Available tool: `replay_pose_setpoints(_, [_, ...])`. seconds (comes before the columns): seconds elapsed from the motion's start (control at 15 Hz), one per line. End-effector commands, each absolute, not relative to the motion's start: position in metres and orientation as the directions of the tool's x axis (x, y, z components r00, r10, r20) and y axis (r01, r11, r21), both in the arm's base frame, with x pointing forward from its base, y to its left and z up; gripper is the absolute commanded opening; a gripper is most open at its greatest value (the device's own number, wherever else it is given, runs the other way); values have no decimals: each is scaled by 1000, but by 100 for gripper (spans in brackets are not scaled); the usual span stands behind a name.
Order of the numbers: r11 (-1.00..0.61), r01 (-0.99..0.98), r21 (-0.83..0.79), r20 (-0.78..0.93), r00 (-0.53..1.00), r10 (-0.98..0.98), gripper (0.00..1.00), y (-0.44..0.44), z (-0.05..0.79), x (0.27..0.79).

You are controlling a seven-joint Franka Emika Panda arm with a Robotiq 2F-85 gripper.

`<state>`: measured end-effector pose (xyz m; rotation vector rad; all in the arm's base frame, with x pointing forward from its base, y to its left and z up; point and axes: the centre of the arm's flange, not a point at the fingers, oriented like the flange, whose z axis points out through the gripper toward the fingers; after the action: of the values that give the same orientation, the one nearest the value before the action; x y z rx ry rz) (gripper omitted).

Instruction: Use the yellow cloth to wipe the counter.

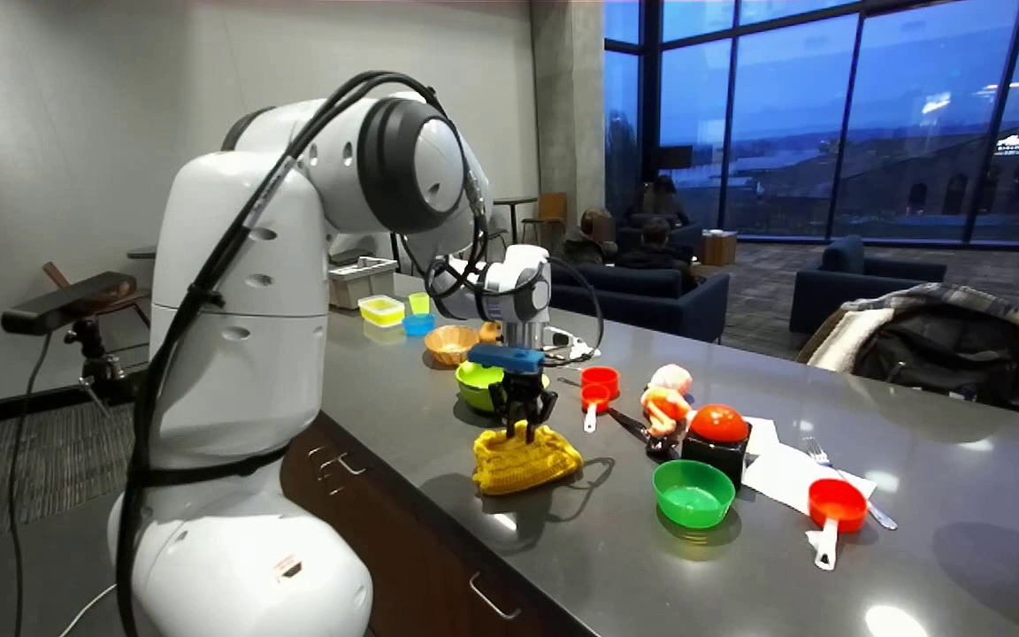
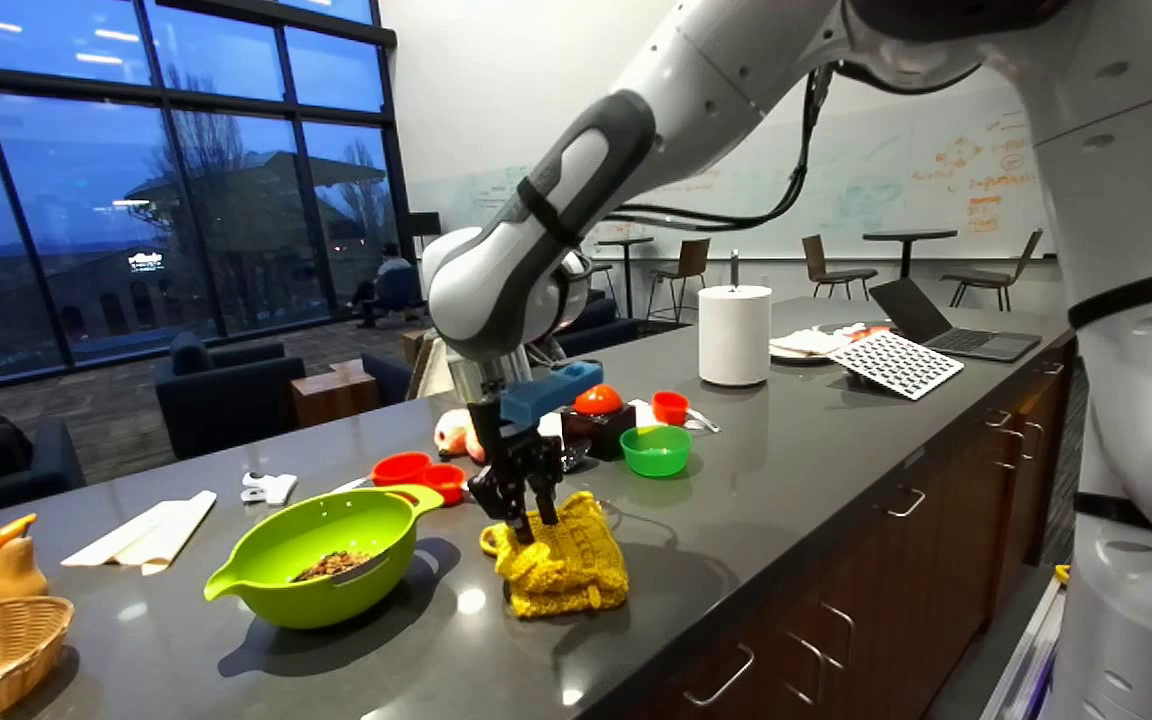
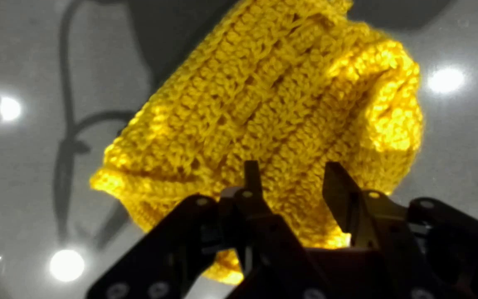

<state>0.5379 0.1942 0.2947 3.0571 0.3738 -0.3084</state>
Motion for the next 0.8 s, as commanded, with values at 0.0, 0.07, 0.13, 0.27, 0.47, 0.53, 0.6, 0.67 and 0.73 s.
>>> replay_pose_setpoints(0.0, [-976,217,-37,-254,942,219,13,192,261,556])
replay_pose_setpoints(0.07, [-976,210,-49,-263,940,216,7,191,252,557])
replay_pose_setpoints(0.13, [-977,206,-61,-270,939,214,1,191,245,559])
replay_pose_setpoints(0.27, [-978,195,-74,-278,938,208,0,192,242,563])
replay_pose_setpoints(0.47, [-980,186,-72,-279,940,199,0,192,240,565])
replay_pose_setpoints(0.53, [-981,184,-66,-280,940,195,1,190,239,565])
replay_pose_setpoints(0.6, [-981,181,-62,-284,940,192,1,189,239,564])
replay_pose_setpoints(0.67, [-983,177,-55,-288,940,185,1,188,239,563])
replay_pose_setpoints(0.73, [-984,170,-49,-289,941,177,1,184,239,563])
